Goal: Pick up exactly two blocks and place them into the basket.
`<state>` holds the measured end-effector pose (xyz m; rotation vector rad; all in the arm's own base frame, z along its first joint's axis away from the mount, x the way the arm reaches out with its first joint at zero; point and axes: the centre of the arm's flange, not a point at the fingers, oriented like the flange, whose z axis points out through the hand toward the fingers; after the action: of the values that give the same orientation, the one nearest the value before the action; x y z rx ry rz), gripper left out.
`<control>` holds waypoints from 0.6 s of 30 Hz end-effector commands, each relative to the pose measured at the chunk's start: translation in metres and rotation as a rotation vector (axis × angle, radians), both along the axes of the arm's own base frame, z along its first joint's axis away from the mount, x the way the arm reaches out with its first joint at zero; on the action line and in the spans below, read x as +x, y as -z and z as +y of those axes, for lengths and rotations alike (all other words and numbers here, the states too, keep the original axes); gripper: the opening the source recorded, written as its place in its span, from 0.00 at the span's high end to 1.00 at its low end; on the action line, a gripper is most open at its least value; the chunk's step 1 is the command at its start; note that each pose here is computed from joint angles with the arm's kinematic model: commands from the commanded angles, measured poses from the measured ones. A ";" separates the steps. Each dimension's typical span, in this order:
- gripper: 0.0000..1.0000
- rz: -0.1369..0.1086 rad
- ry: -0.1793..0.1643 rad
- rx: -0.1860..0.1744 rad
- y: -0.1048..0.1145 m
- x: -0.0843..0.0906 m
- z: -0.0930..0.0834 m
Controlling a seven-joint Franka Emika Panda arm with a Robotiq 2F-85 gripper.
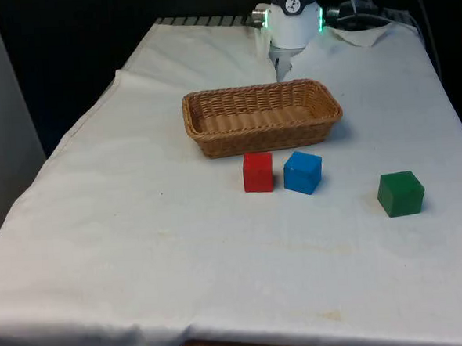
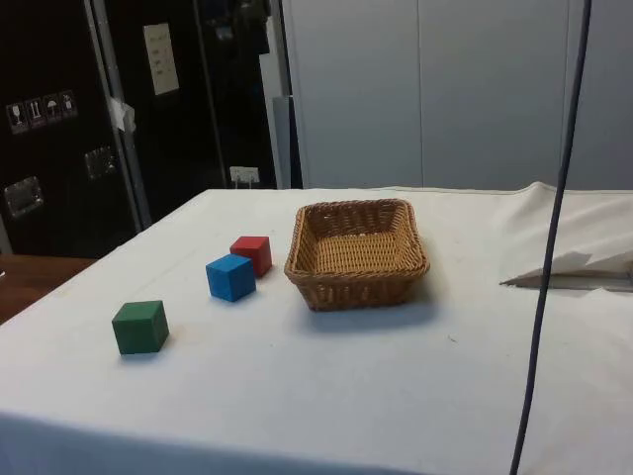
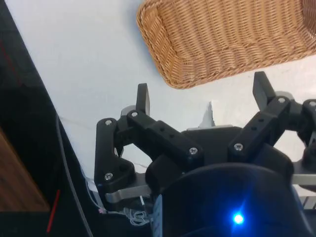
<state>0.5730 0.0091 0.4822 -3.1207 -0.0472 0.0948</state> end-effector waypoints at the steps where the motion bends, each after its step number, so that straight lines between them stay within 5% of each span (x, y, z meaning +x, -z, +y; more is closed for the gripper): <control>1: 0.00 0.000 -0.001 -0.002 0.001 0.002 0.002; 18: 0.00 -0.029 -0.032 -0.051 0.048 0.054 0.031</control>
<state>0.6252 0.0391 0.4347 -3.1694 -0.0951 0.0595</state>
